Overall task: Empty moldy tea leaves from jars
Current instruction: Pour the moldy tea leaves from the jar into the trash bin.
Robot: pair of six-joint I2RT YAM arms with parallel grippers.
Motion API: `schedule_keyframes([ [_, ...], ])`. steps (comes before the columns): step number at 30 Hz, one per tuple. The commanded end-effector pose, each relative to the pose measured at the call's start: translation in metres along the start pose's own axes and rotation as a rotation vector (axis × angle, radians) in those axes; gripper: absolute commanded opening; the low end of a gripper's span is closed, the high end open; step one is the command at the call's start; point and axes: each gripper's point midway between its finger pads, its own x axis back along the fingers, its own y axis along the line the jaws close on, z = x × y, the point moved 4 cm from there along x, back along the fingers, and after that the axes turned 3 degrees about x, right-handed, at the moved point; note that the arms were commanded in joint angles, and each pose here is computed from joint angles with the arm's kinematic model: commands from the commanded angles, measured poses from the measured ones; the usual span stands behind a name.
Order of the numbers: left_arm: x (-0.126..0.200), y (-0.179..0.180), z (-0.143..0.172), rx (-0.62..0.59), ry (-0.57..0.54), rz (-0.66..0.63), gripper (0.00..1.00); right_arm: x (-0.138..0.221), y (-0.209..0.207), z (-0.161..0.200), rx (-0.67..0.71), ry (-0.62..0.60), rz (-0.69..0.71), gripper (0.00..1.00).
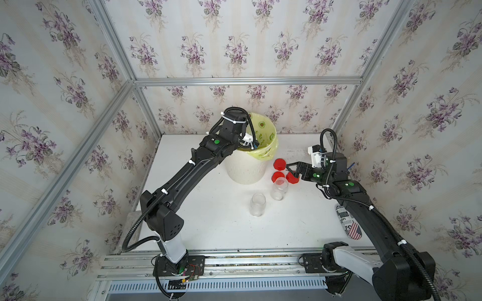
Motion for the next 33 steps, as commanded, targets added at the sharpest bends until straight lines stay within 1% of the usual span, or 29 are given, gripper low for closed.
schedule_keyframes([
  [1,0.005,0.009,0.003,-0.029,0.001,-0.04,0.73,0.002,0.003,-0.006,0.015,-0.02,-0.003,0.92],
  [4,0.003,-0.001,0.002,-0.06,0.015,-0.012,0.73,-0.001,0.004,-0.007,0.01,-0.022,-0.017,0.92],
  [7,0.012,0.012,0.006,-0.036,0.011,-0.049,0.73,-0.002,0.005,-0.01,0.01,-0.019,-0.02,0.92],
  [9,0.014,0.014,0.008,-0.034,0.015,-0.053,0.73,-0.001,0.006,-0.013,0.015,-0.026,-0.021,0.92],
  [14,0.007,-0.003,0.002,-0.044,0.011,-0.01,0.73,-0.001,0.007,-0.014,0.014,-0.029,-0.027,0.92],
  [18,0.015,0.016,0.009,-0.042,0.022,-0.056,0.73,0.0,0.008,-0.015,0.017,-0.028,-0.03,0.92],
  [20,0.019,0.018,0.008,-0.031,0.015,-0.066,0.73,0.001,0.009,-0.016,0.021,-0.033,-0.028,0.92],
  [24,0.008,-0.007,0.001,-0.056,-0.004,-0.006,0.73,0.001,0.008,-0.015,0.018,-0.031,-0.026,0.92],
  [27,0.011,0.005,0.009,-0.038,0.017,-0.033,0.73,0.001,0.008,-0.015,0.017,-0.026,-0.024,0.92],
  [30,0.017,0.014,0.01,-0.029,0.01,-0.059,0.74,0.003,0.009,-0.016,0.024,-0.03,-0.023,0.92],
  [32,0.013,0.006,0.006,-0.017,-0.006,-0.043,0.74,0.003,0.009,-0.017,0.021,-0.037,-0.021,0.92],
  [33,0.009,-0.001,0.006,-0.039,-0.005,-0.025,0.74,0.003,0.009,-0.016,0.019,-0.038,-0.023,0.92],
])
